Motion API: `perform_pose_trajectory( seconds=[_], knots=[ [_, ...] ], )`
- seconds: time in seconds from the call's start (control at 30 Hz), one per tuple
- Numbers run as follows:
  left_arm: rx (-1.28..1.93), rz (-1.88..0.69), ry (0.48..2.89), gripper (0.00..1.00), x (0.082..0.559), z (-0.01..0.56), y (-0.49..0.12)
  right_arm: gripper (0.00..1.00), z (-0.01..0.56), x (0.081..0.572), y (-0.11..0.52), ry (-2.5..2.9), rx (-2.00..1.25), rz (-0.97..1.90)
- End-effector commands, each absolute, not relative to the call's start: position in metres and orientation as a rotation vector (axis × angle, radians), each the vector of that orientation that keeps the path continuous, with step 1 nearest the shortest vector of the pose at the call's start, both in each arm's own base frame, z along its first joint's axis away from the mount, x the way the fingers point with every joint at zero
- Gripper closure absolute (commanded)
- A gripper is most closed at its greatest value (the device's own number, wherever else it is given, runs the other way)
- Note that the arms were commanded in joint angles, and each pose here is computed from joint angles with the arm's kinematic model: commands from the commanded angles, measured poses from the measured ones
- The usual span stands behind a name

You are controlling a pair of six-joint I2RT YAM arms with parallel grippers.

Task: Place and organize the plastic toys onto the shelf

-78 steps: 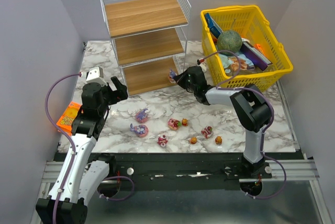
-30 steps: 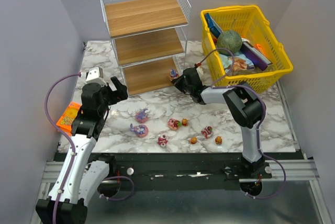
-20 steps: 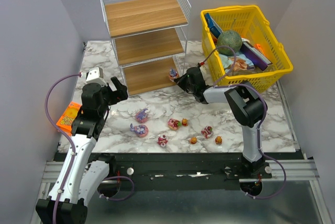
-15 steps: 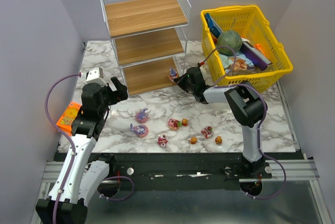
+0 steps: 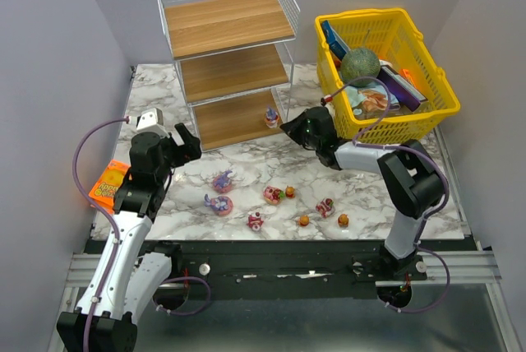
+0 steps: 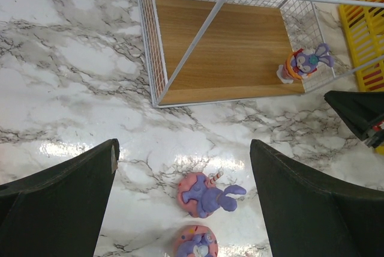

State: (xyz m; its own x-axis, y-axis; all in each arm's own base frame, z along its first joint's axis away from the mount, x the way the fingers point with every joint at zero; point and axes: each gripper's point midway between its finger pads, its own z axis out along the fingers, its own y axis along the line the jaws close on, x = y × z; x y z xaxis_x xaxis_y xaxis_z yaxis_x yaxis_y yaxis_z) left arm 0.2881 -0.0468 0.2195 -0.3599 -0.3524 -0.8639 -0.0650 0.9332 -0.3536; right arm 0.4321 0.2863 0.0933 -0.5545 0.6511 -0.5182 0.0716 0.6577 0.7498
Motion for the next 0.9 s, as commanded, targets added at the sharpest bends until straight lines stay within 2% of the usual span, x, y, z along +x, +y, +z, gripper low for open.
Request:
perform_pose_trajectory(
  seconds=[0.0,0.13,0.2,0.3,0.57,0.87],
  knots=[
    [-0.301,-0.329,1.923,0.01,0.285,0.217,-0.05,0.62,0.104,0.412,0.276,2.089,0.732,0.927],
    [-0.298,-0.334,1.921,0.01,0.285,0.216,-0.051,0.57,0.114,0.401,0.288,2.127,0.902,1.063],
    [-0.295,-0.345,1.916,0.01,0.286,0.218,-0.052,0.52,0.125,0.402,0.3,2.121,0.977,1.172],
    [-0.288,-0.354,1.921,0.01,0.286,0.217,-0.054,0.51,0.134,0.412,0.312,2.096,1.066,1.245],
    [-0.281,-0.373,1.923,0.01,0.286,0.218,-0.058,0.51,0.132,0.445,0.317,2.009,1.223,1.198],
    [-0.282,-0.358,1.93,0.01,0.287,0.215,-0.056,0.52,0.117,0.444,0.312,2.029,1.287,1.113]
  ],
)
